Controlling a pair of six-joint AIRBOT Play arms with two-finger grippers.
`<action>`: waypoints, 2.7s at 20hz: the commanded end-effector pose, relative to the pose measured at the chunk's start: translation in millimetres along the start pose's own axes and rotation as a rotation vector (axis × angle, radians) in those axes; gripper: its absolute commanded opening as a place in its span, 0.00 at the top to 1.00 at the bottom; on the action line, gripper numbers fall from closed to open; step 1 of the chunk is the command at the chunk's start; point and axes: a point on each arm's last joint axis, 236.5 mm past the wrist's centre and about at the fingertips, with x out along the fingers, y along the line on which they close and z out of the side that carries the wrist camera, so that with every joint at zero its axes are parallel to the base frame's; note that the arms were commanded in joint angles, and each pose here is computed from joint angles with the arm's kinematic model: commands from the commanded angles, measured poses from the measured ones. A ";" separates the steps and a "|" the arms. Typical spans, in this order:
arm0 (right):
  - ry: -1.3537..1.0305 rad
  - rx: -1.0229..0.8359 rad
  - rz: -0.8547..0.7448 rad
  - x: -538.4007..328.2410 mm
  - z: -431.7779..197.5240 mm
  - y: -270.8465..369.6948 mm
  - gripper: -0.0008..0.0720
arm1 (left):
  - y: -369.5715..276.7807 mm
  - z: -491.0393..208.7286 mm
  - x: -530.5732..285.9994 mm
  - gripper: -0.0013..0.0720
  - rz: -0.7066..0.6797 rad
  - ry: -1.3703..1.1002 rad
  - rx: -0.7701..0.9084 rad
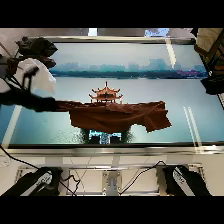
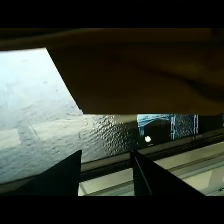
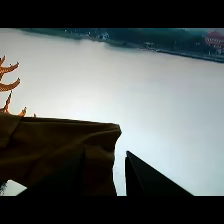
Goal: Fold the shirts.
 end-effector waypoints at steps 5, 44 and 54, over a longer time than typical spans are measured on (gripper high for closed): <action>0.045 0.064 0.035 31.8 -28.1 2.9 0.57 | 1.6 -58.5 101.7 0.25 -0.142 0.114 -0.240; 0.334 0.680 0.213 195.0 -197.4 -45.6 0.53 | -22.5 16.5 134.9 0.96 -0.390 -0.115 -0.366; 0.311 0.784 0.499 241.3 -207.1 -8.7 0.52 | -23.4 16.0 134.6 0.96 -0.394 -0.111 -0.373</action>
